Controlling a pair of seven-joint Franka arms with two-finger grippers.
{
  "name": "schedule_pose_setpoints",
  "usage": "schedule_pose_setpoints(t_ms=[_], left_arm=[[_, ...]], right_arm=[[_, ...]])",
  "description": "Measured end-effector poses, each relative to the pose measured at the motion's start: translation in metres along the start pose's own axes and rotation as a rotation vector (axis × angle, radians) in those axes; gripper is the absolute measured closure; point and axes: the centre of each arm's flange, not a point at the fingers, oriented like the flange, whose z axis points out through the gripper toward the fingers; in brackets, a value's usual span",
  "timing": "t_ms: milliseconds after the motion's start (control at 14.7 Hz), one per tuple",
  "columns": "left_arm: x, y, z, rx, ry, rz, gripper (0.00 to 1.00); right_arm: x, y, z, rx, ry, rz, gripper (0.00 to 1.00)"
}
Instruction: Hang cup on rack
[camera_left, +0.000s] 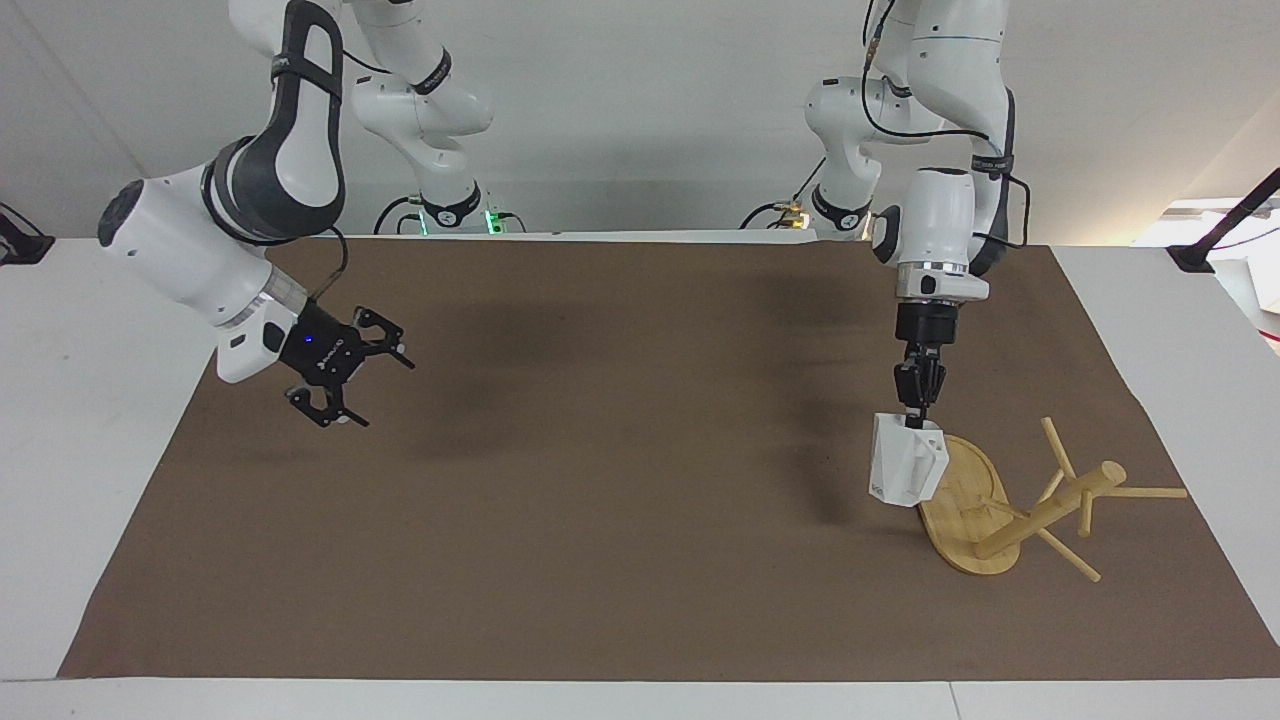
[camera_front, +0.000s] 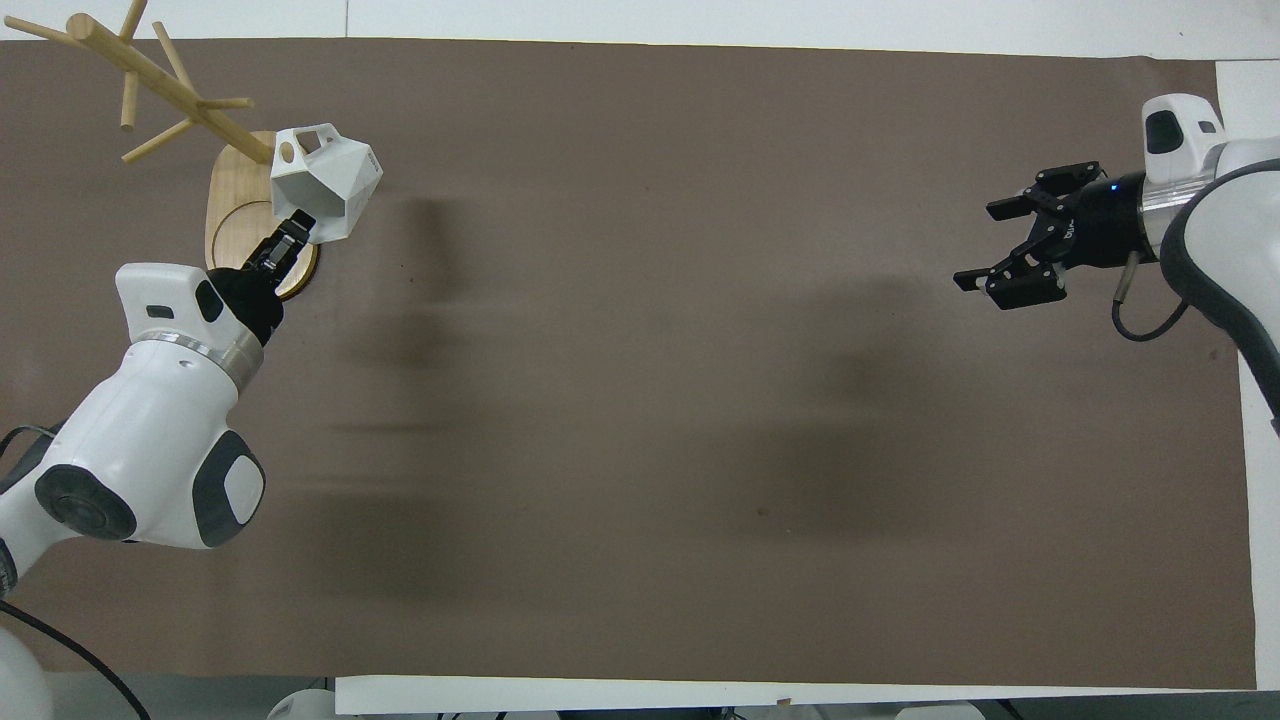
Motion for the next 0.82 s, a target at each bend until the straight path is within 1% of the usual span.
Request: schedule_pose_setpoints(t_ms=[68,272,408,476,612,748,816], left_arm=[[0.004,0.004,0.005,-0.005,0.005,0.0,0.96],[0.017,0.011,0.023,-0.011,0.022,-0.004,0.96],[0.026,0.006,0.031,-0.002,0.034,-0.026,0.96],[0.029,0.006,0.033,0.001,0.037,-0.05,0.96],[0.033,0.008,0.035,0.003,0.038,-0.104,0.96],[0.035,0.006,0.036,0.012,0.035,-0.152,0.96],[0.035,0.004,0.037,0.02,0.031,-0.168,0.96]], right_arm=[[-0.001,-0.002,-0.014,-0.016,-0.053,0.082,0.0],[0.009,-0.021,-0.075,-0.146,-0.19,0.324,0.0],[0.014,-0.044,-0.107,-0.197,-0.252,0.487,0.0],[0.013,-0.052,-0.121,-0.225,-0.276,0.544,0.0],[0.008,-0.063,-0.145,-0.272,-0.315,0.6,0.0],[0.001,-0.069,-0.164,-0.302,-0.346,0.627,0.0],[-0.004,-0.068,-0.175,-0.335,-0.357,0.637,0.0]])
